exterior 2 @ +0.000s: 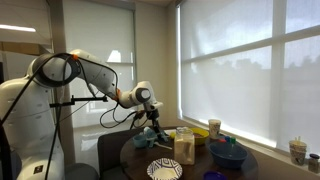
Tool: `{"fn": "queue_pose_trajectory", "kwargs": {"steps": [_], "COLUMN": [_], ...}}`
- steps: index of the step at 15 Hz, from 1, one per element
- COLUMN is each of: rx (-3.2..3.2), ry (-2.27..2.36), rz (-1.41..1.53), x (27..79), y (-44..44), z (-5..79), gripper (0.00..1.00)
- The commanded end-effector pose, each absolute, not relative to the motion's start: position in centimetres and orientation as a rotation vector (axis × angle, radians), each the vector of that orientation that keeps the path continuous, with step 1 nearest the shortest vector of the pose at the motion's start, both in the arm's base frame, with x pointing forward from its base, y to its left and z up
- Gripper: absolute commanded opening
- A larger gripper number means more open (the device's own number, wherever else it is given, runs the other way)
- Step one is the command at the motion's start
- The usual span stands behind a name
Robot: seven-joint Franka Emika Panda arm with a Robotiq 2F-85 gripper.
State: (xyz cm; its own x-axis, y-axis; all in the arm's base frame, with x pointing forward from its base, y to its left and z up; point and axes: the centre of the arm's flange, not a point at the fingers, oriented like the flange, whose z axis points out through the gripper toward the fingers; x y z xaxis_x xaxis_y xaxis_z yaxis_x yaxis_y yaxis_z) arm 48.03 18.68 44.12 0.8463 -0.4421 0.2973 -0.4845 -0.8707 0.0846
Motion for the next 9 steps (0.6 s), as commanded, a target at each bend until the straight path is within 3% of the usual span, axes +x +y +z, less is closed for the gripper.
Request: {"fn": "queue_pose_trajectory", "kwargs": {"steps": [1,9], "rx": [2.843,2.799], "ry": [-0.661,-0.755], "rz": [0.409,0.432], "x": [47.7,48.0], "y": [17.5,14.8], "z": [42.0,37.3], "gripper": [0.03,0.03]}}
